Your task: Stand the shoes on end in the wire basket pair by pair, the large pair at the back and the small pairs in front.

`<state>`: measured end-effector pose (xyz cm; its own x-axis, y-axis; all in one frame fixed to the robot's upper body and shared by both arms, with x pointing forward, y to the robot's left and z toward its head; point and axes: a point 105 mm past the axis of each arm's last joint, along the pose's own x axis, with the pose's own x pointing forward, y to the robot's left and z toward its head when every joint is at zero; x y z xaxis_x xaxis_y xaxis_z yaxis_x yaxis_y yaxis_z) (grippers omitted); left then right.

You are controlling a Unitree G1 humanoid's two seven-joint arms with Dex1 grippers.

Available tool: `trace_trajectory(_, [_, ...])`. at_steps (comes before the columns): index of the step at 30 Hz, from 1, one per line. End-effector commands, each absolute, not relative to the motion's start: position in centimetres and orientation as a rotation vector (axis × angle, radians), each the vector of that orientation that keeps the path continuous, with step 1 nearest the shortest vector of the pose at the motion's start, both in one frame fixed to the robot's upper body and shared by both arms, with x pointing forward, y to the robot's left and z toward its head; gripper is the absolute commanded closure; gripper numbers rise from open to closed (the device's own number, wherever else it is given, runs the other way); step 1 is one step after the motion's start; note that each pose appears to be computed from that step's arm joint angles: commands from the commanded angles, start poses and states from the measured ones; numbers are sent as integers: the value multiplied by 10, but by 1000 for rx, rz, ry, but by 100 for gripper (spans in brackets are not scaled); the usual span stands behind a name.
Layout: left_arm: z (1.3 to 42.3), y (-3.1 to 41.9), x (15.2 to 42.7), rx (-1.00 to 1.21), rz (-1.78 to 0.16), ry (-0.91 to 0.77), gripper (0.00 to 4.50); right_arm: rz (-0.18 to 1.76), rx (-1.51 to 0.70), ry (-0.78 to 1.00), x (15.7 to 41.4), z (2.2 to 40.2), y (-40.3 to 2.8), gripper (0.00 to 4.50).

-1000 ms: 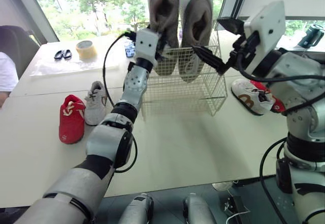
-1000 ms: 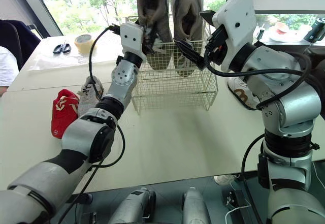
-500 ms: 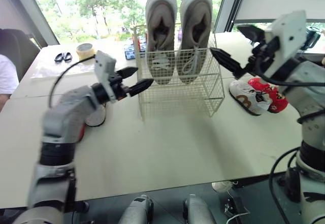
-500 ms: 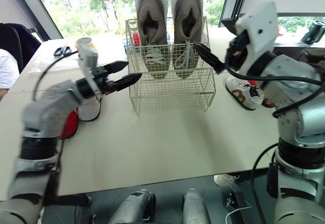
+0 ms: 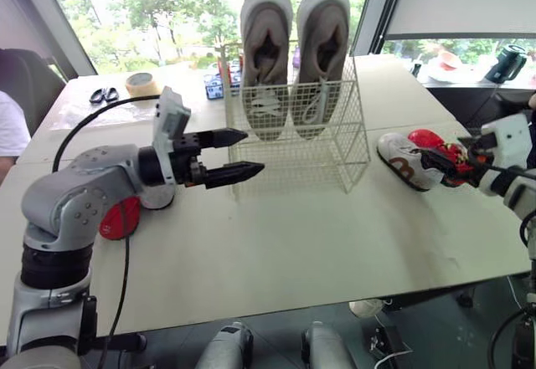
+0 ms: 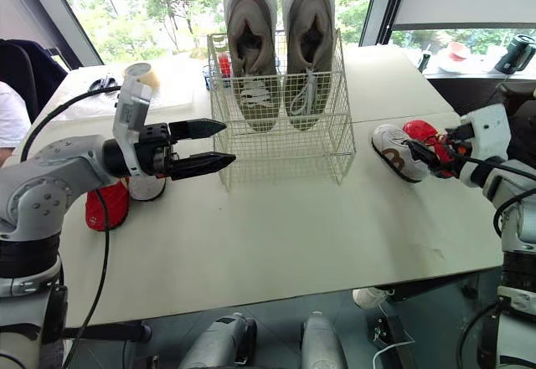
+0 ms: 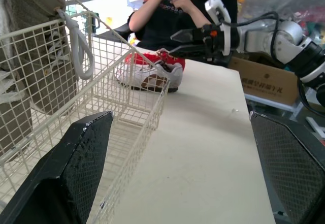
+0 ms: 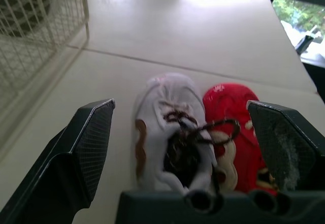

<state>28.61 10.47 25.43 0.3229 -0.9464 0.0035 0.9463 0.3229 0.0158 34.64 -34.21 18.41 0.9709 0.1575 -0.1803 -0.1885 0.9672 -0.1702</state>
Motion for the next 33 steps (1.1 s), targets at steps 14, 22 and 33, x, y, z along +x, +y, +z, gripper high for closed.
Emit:
trace_trajectory(14, [247, 95, 279, 44, -1249, -1, 5, 259, -153, 258, 363, 145, -335, 0])
trace_trajectory(22, [243, 92, 282, 89, -1232, 7, 2, 204, -186, 308, 374, 126, -338, 24])
trace_trajectory(33, [247, 94, 292, 75, -1206, -8, 0, 272, -342, 144, 367, 184, -319, 434])
